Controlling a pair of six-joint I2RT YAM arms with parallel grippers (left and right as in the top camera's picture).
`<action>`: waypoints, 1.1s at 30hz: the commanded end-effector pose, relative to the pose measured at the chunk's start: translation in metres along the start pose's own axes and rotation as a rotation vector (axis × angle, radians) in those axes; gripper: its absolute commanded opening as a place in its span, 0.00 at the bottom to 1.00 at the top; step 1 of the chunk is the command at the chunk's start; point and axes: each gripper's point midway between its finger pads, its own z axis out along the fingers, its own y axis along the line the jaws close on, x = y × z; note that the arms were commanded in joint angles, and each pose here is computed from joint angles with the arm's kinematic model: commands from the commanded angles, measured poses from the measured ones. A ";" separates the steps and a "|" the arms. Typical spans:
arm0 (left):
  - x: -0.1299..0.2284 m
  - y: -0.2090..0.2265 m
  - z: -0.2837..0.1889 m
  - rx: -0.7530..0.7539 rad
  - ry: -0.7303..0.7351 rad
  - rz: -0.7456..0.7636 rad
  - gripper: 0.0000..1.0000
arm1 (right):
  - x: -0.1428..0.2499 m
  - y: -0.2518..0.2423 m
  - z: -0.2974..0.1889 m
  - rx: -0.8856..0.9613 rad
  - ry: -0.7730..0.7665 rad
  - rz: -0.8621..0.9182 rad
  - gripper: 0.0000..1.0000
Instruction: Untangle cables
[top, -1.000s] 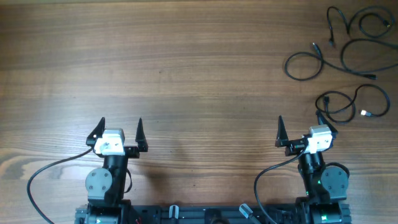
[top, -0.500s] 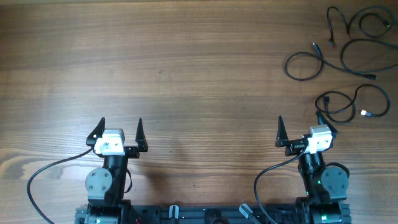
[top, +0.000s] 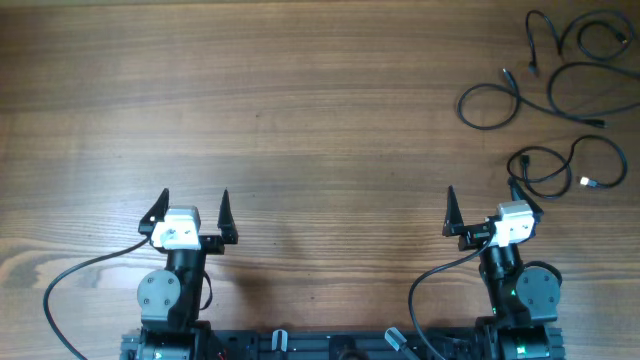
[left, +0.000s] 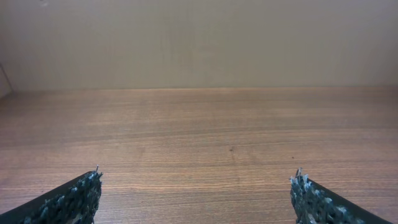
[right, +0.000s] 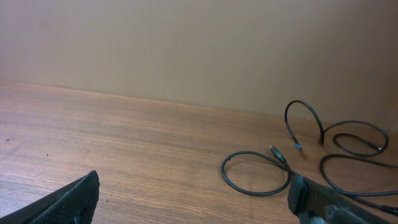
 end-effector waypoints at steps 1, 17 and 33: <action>0.002 -0.001 0.000 0.010 -0.001 -0.003 1.00 | -0.003 0.000 -0.001 0.001 -0.012 -0.012 1.00; 0.002 -0.001 0.000 0.010 -0.001 -0.003 1.00 | -0.003 0.000 -0.001 0.001 -0.012 -0.012 1.00; 0.002 -0.001 0.000 0.010 -0.001 -0.003 1.00 | -0.003 0.000 -0.001 0.001 -0.012 -0.012 1.00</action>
